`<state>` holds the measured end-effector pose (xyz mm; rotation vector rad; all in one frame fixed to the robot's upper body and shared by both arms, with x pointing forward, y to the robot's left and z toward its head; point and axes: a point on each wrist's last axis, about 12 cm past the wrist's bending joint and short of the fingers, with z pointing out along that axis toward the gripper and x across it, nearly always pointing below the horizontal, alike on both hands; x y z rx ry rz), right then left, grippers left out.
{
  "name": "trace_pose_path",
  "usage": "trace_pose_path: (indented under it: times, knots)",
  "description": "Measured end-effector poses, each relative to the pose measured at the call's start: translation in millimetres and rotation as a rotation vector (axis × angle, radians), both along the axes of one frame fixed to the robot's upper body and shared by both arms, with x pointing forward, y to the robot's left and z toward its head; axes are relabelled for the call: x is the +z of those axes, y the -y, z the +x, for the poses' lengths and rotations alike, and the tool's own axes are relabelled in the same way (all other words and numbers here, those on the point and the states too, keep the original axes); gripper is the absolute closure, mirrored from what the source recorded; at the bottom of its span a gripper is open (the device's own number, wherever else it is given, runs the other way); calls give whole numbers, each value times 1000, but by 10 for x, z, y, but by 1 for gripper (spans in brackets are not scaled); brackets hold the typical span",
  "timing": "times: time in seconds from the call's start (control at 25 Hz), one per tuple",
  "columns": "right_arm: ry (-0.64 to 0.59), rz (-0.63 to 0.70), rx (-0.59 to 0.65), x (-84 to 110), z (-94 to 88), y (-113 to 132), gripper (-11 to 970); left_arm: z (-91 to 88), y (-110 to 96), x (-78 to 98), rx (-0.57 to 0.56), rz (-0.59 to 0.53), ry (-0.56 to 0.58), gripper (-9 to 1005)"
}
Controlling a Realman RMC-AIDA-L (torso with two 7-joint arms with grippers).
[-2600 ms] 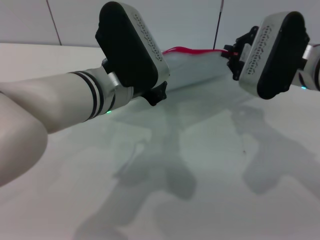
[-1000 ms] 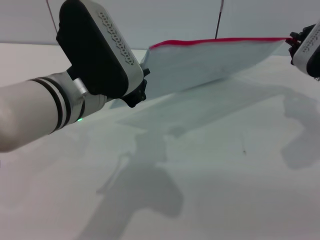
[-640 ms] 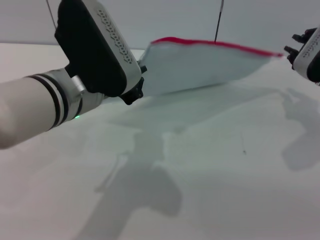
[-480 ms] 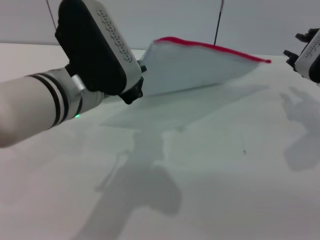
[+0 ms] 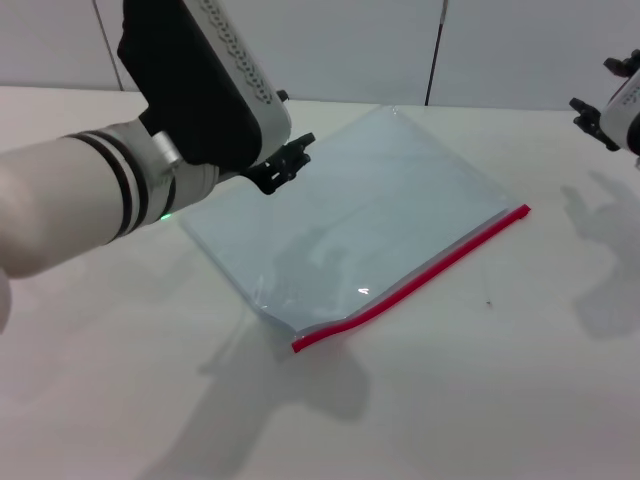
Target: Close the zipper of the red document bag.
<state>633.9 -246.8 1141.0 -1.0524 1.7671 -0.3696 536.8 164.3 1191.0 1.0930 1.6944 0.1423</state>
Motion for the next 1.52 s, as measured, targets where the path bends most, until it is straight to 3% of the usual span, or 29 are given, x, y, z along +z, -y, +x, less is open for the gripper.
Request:
trace_pose_path:
  times: [0.24,0.36,0.6,0.8,1.08,1.32,1.52]
  knots:
    - [59,132,-19,-29,-72,-123,401,74,-75,-10,45,-73,43,400]
    - [150,276,-49,-62,-195,-240,402,147,-166,-118,84,-125,83,325]
    - [275,473,-142,-119,-324,-372,405,315,-509,-406,240,-386,173,174]
    - [353,598,-203,-426,-580,-437,409,293,-704,-720,341,-504,213,182]
    - [410,751,-255,-835,-955,-323,411,155,-703,-1079,354,-552,311,182]
    - [372,778,-359,-1062,-1154,-271,412,100,-658,-1248,388,-601,275,182]
    - [401,791,-386,-1103,-1293,-238,412,118,-600,-1281,399,-644,236,182]
